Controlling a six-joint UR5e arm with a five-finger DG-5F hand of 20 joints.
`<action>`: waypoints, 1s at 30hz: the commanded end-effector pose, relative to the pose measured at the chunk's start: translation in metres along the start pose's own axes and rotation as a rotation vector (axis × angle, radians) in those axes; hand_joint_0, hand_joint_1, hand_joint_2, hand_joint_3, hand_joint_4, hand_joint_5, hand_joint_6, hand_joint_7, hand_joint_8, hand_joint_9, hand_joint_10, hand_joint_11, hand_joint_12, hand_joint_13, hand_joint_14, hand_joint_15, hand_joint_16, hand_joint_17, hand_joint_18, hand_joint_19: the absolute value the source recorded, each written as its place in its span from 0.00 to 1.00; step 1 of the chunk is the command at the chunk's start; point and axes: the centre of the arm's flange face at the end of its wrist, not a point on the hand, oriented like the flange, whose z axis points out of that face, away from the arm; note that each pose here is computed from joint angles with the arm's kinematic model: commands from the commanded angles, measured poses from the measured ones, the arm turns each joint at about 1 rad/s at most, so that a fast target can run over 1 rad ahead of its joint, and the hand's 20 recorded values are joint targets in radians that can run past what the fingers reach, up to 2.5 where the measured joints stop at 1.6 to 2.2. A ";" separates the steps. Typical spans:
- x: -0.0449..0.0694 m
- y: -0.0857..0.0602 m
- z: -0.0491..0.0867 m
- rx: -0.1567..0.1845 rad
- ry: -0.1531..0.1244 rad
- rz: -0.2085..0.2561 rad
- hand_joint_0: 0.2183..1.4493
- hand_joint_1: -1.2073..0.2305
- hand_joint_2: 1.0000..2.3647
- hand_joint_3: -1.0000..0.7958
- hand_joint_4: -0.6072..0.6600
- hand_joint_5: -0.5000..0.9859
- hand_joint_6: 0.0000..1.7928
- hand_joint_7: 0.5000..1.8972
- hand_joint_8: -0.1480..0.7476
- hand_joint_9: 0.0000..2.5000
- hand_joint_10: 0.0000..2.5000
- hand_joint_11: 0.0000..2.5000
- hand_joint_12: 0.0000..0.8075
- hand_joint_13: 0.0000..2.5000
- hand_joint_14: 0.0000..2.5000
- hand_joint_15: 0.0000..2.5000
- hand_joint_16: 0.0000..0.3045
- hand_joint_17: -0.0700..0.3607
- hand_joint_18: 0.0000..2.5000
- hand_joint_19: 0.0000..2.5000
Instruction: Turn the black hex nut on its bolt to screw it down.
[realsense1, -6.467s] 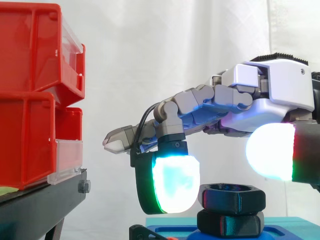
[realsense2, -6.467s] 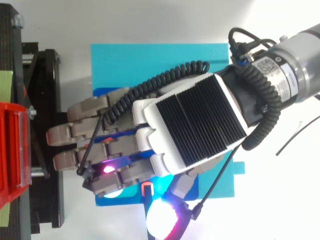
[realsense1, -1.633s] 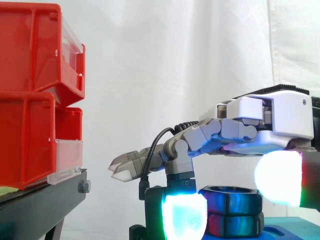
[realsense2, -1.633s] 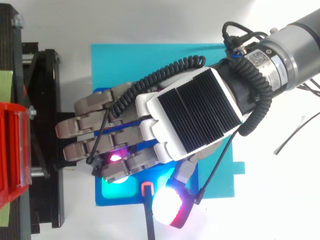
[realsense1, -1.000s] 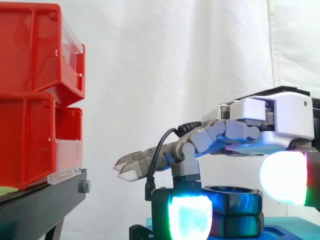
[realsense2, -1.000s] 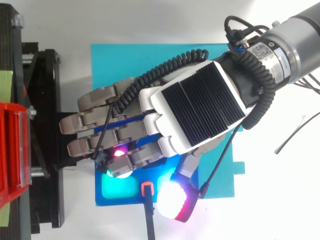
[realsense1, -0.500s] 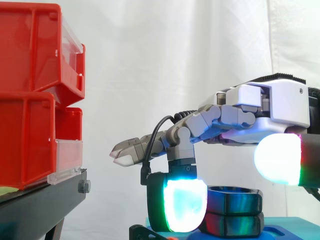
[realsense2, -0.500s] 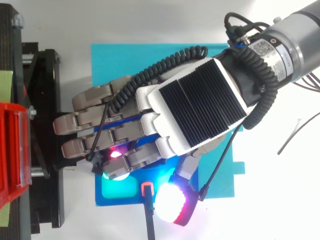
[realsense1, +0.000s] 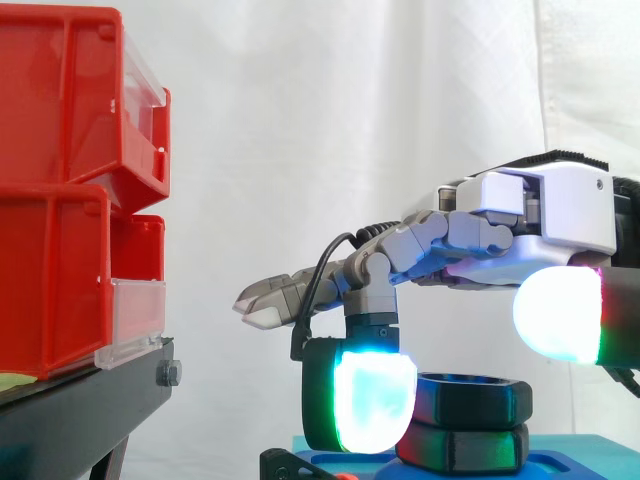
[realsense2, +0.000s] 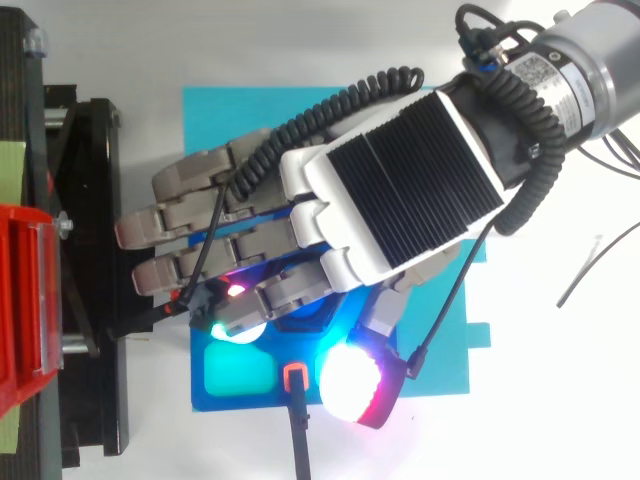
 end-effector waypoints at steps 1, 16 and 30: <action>0.000 -0.003 -0.003 0.003 0.000 -0.002 0.21 0.67 0.00 0.28 0.58 0.26 0.41 0.38 0.38 0.15 0.00 0.00 0.41 0.12 0.00 0.00 0.17 0.44 0.09 0.13; -0.002 -0.013 -0.013 0.007 -0.002 -0.005 0.21 0.67 0.00 0.28 0.58 0.26 0.40 0.38 0.39 0.16 0.00 0.00 0.41 0.12 0.00 0.00 0.18 0.44 0.10 0.13; -0.005 -0.027 -0.027 -0.007 -0.015 -0.022 0.21 0.67 0.00 0.28 0.59 0.26 0.40 0.39 0.39 0.15 0.00 0.00 0.41 0.12 0.00 0.00 0.18 0.44 0.10 0.13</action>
